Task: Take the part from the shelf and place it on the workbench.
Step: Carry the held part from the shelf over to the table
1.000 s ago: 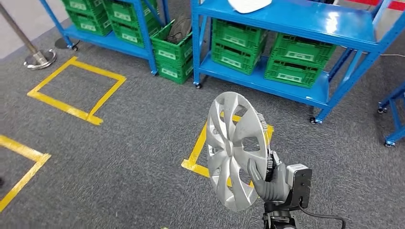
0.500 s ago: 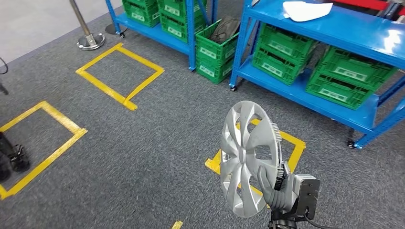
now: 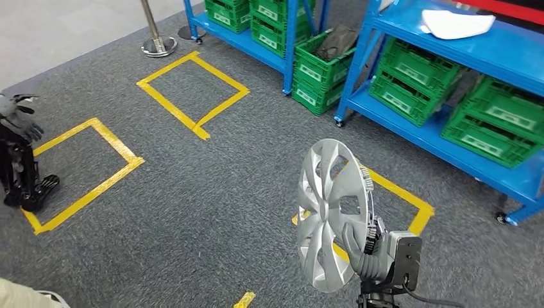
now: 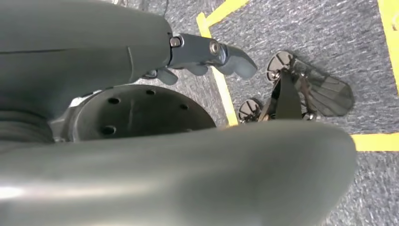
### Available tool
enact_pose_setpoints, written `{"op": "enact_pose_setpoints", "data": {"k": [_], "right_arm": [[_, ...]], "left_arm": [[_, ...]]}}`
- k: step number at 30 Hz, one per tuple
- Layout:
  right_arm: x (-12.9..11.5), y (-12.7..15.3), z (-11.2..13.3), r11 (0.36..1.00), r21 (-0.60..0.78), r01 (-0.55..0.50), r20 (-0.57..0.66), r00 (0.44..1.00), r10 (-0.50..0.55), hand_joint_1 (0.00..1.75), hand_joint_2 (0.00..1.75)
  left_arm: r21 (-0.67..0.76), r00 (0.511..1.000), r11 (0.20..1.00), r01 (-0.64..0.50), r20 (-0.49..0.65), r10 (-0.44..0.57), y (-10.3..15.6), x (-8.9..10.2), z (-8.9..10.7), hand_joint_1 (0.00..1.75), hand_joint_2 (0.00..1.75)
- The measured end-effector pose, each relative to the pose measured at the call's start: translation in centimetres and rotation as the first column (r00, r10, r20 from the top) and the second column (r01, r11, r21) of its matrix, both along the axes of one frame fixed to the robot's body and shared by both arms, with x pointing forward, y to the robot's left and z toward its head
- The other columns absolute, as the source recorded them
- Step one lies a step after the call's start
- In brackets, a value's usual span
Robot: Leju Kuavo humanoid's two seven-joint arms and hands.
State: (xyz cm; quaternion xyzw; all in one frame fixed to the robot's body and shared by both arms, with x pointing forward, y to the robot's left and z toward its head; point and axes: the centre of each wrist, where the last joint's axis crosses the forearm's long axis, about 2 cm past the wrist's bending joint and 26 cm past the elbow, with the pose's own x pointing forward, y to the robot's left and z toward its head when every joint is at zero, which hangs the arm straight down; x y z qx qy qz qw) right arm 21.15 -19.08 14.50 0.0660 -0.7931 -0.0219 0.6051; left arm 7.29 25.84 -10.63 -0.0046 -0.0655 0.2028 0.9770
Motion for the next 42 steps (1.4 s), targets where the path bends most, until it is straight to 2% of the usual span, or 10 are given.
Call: {"op": "enact_pose_setpoints", "data": {"k": [12,24,32,42], "right_arm": [[0.3,0.1,-0.6,1.000,-0.008,-0.016,-0.017,1.000,0.016,1.75,1.75],[0.6,0.3,-0.3,1.000,-0.022,-0.005,0.018,1.000,0.005,1.75,1.75],[0.5,0.2,0.3,0.996,-0.064,0.061,0.076,0.996,-0.057,1.75,1.75],[-0.2,-0.1,1.6,0.989,-0.103,0.110,0.137,0.986,-0.096,1.75,1.75]], "left_arm": [[0.004,1.000,1.000,0.002,-0.002,-0.002,0.1,0.0,0.0,0.00,0.00],[0.010,1.000,1.000,-0.001,-0.010,0.001,0.2,-0.3,-0.1,0.00,0.00],[0.016,1.000,1.000,0.004,0.011,-0.005,0.3,-0.1,0.0,0.00,0.00],[0.039,1.000,0.999,0.013,-0.022,-0.012,0.7,-0.2,-0.1,0.00,0.00]]}}
